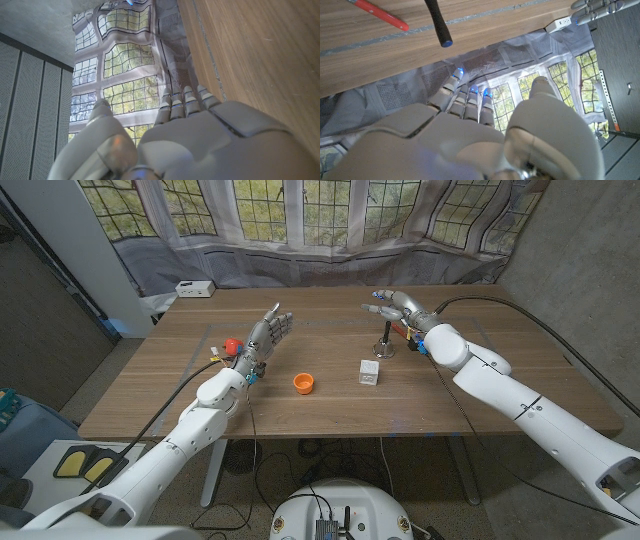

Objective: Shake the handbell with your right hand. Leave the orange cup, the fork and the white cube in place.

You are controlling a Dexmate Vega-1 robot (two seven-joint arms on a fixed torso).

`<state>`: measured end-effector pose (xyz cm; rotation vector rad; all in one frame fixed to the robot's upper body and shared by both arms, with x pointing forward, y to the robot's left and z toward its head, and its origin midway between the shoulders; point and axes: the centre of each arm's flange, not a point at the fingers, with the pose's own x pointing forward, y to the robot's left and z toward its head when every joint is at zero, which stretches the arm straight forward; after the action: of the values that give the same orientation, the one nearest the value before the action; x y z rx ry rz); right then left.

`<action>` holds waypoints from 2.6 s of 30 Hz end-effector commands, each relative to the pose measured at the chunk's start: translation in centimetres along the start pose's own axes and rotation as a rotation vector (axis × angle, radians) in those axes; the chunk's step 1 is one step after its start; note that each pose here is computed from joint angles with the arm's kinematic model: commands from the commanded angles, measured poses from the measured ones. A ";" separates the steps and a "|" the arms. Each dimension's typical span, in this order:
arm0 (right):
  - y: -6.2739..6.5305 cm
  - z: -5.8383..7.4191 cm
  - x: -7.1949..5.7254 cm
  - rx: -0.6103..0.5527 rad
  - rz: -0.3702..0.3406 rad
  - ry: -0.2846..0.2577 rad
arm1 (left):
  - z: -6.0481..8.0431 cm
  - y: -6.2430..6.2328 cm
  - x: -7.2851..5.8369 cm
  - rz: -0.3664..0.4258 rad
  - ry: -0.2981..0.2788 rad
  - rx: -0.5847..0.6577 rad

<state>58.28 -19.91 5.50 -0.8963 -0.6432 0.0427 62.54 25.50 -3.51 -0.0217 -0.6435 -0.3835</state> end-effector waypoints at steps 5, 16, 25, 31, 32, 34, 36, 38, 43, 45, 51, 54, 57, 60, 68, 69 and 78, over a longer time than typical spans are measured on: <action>-2.6 -0.6 -2.4 0.219 -0.117 -0.176 | 2.2 -0.6 0.7 0.012 -0.036 0.078; -2.6 -2.1 -4.1 0.435 -0.151 -0.208 | 2.8 -0.2 -0.4 0.007 -0.080 0.074; -2.3 -3.5 -5.1 0.648 -0.167 -0.237 | 3.4 0.4 -0.3 -0.018 -0.098 0.023; -2.2 -4.7 -5.2 0.756 -0.155 -0.263 | 3.3 0.4 -0.5 -0.003 -0.113 0.035; -2.1 -4.9 -5.2 0.772 -0.150 -0.271 | 3.2 0.4 -0.6 -0.001 -0.111 0.035; -2.2 -5.3 -5.3 0.798 -0.140 -0.280 | 3.0 0.3 -0.6 0.001 -0.108 0.030; -2.2 -5.8 -5.5 0.823 -0.143 -0.286 | 2.8 0.2 -0.5 -0.001 -0.110 0.030; -2.2 -6.3 -5.6 0.850 -0.140 -0.298 | 2.6 0.0 -0.3 0.000 -0.110 0.028; -2.2 -7.3 -5.8 0.891 -0.118 -0.318 | 2.3 -0.5 0.3 0.009 -0.110 0.010; -2.2 -7.6 -5.8 0.901 -0.100 -0.321 | 2.3 -0.6 0.5 0.007 -0.111 0.011; -1.8 -8.6 -5.5 0.944 -0.072 -0.327 | 2.4 -0.9 0.6 0.002 -0.105 0.021; -1.6 -9.2 -5.5 0.967 -0.064 -0.330 | 2.4 -0.9 0.8 0.001 -0.102 0.023; -1.5 -9.6 -5.3 0.985 -0.063 -0.328 | 2.5 -1.1 1.0 -0.002 -0.103 0.027; -1.4 -9.9 -5.0 0.989 -0.063 -0.323 | 2.5 -1.1 1.2 -0.002 -0.101 0.027; -0.9 -10.5 -4.5 1.003 -0.061 -0.307 | 2.1 -0.8 1.1 0.012 -0.093 0.018; -0.9 -10.5 -4.5 1.003 -0.062 -0.305 | 2.0 -0.8 1.1 0.013 -0.093 0.015; -0.4 -10.6 -4.3 1.014 -0.062 -0.290 | 1.1 -1.2 1.1 0.006 -0.080 -0.013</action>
<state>59.81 -29.19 -0.71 0.0977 -0.8150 0.4099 61.79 24.65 -1.37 -0.0314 -0.7393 -0.3706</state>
